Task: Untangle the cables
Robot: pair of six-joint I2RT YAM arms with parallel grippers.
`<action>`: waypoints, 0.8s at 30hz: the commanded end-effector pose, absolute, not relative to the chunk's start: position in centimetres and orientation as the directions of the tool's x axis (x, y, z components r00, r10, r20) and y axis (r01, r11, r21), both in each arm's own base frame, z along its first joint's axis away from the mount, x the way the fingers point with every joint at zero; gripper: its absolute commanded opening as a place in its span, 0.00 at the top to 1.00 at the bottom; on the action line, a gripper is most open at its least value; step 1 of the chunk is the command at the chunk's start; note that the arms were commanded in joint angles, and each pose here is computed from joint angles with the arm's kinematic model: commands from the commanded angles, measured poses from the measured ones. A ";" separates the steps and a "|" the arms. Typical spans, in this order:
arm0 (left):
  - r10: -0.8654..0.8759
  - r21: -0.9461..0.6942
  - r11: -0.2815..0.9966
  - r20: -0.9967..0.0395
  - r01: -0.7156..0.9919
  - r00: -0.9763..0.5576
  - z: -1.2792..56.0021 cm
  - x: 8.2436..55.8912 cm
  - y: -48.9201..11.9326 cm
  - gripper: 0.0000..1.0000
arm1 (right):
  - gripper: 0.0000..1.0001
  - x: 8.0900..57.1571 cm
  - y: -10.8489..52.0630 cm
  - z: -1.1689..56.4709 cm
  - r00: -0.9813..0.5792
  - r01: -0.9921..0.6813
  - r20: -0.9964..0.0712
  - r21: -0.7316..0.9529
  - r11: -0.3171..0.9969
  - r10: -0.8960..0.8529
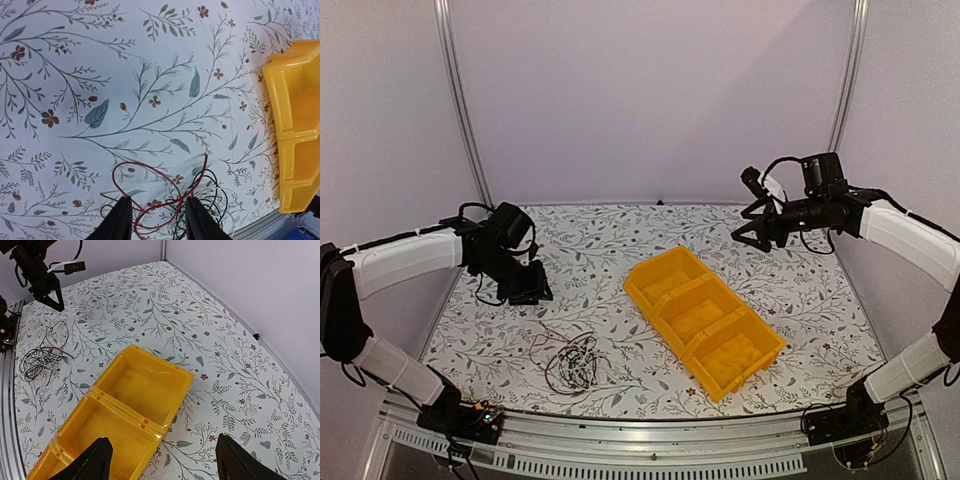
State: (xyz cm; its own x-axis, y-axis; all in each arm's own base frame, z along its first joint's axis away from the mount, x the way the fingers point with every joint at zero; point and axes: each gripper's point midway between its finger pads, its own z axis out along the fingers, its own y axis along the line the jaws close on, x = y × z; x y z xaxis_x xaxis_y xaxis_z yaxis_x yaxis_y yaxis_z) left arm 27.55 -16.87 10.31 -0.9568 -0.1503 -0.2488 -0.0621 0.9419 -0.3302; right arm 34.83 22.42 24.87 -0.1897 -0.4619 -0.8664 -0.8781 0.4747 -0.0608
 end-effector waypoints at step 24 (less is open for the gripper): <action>-0.310 -0.255 0.917 0.027 -0.307 -0.950 5.1 24.9 -17.7 0.75 | 0.25 34.2 25.9 23.2 -0.254 -0.916 -0.871 0.077 0.393 -0.420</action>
